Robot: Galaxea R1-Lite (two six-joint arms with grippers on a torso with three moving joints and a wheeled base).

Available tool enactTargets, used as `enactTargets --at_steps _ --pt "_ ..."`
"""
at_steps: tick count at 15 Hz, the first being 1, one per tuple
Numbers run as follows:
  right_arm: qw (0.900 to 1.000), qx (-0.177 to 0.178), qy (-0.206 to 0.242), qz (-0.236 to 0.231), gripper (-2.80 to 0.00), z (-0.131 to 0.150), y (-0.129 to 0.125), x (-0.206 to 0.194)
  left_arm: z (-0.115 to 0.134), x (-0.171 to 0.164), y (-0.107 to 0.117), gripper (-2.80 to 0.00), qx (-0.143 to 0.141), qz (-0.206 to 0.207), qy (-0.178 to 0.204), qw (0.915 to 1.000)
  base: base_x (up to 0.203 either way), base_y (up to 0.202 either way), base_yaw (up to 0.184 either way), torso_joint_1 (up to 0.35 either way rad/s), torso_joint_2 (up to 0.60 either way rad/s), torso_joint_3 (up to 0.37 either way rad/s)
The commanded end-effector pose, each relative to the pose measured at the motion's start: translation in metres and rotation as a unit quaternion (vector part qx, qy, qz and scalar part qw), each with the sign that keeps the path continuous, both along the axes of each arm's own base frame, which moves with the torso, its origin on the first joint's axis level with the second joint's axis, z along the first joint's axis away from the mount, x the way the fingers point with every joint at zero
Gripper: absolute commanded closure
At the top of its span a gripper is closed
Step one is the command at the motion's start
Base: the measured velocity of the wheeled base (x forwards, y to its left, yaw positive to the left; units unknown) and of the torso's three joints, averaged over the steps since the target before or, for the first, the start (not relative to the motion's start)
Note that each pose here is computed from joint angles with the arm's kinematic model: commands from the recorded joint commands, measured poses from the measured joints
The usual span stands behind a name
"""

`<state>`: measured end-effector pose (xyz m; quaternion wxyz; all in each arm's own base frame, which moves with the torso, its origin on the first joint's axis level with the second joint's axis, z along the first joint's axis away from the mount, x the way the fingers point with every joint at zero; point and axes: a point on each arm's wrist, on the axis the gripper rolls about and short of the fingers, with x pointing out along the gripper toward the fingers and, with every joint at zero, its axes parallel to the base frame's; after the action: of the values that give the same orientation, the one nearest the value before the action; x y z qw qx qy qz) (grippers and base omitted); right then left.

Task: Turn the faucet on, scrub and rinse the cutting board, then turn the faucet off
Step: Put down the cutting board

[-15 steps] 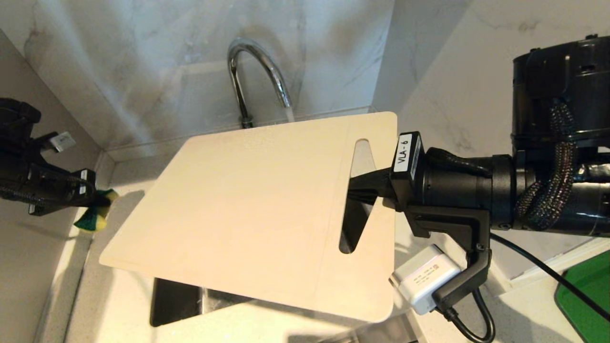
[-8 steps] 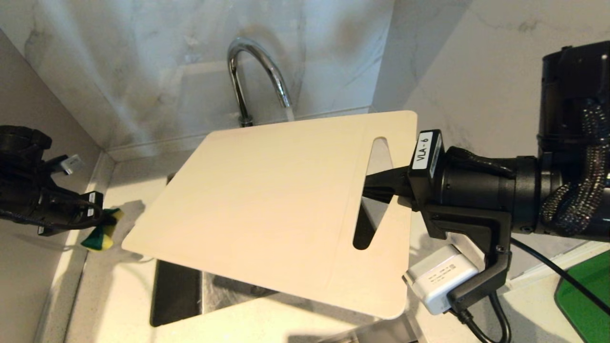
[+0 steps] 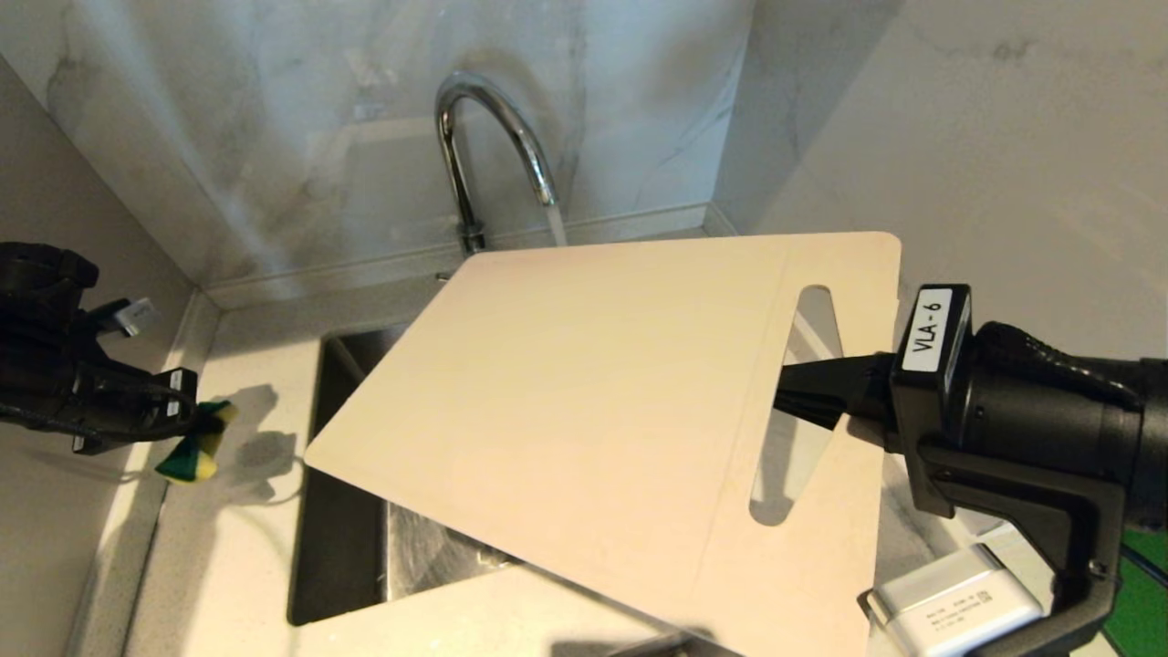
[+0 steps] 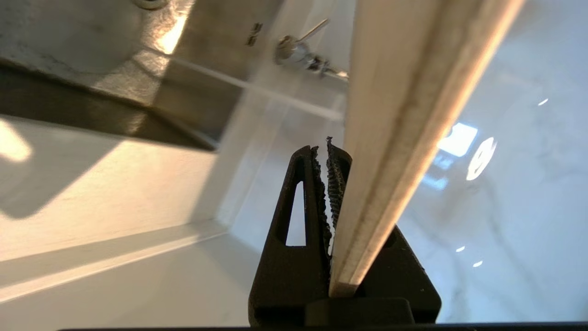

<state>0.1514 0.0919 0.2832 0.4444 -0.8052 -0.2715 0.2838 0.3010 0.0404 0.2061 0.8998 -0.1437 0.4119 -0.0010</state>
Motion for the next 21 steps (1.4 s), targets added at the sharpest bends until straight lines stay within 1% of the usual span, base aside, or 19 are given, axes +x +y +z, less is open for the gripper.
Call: enactTargets --at_steps 1,3,6,7,9,10,11,13,16,20,21 --pt "1.0 0.007 -0.015 -0.011 0.0 0.001 -0.008 -0.015 -0.001 0.001 0.001 0.0 -0.008 -0.004 0.002 1.0 0.0 0.0 0.0 0.0 0.0 0.0" --pt "1.0 0.014 -0.014 -0.015 0.0 0.0 -0.012 -0.021 -0.003 0.003 0.003 0.0 -0.009 -0.002 0.002 1.0 0.0 0.0 0.0 0.0 0.0 0.0" --pt "0.999 0.016 0.02 -0.032 0.0 -0.024 -0.019 -0.033 -0.004 0.009 0.004 0.0 -0.007 -0.002 -0.015 0.9999 0.0 0.0 0.0 0.0 0.0 0.0" --pt "0.998 0.027 0.031 -0.04 0.0 -0.034 -0.022 -0.037 -0.005 0.009 0.004 0.0 -0.007 -0.002 -0.013 0.9999 0.0 0.0 0.0 0.0 0.0 0.0" --pt "0.995 0.067 0.048 -0.064 0.0 -0.052 -0.026 -0.043 -0.007 0.01 0.004 0.0 -0.008 -0.001 -0.009 0.9999 0.0 0.0 0.0 0.0 0.0 0.0" --pt "0.992 0.086 0.051 -0.082 0.0 -0.057 -0.029 -0.046 -0.009 0.011 0.004 0.0 -0.009 -0.001 -0.007 0.9999 0.0 0.0 0.0 0.0 0.0 0.0" --pt "0.988 0.097 0.056 -0.103 0.0 -0.06 -0.03 -0.048 -0.01 0.012 0.004 0.0 -0.009 -0.001 -0.006 0.9999 0.0 0.0 0.0 0.0 0.0 0.0" --pt "0.982 0.102 0.052 -0.148 0.0 -0.064 -0.035 -0.052 -0.009 0.012 0.004 0.0 -0.009 0.0 -0.007 0.9999 0.0 0.0 0.0 0.0 0.0 0.0" --pt "0.979 0.099 0.052 -0.17 0.0 -0.068 -0.038 -0.054 -0.011 0.013 0.004 0.0 -0.009 0.0 -0.004 0.9999 0.0 0.0 0.0 0.0 0.0 0.0" --pt "0.966 0.097 0.026 -0.236 0.0 -0.07 -0.046 -0.062 -0.016 0.016 0.004 0.0 -0.01 -0.001 0.002 0.9999 0.0 0.0 0.0 0.0 0.0 0.0" --pt "0.965 0.095 0.026 -0.243 0.0 -0.071 -0.047 -0.063 -0.017 0.017 0.004 0.0 -0.01 -0.001 0.004 0.9999 0.0 0.0 0.0 0.0 0.0 0.0"
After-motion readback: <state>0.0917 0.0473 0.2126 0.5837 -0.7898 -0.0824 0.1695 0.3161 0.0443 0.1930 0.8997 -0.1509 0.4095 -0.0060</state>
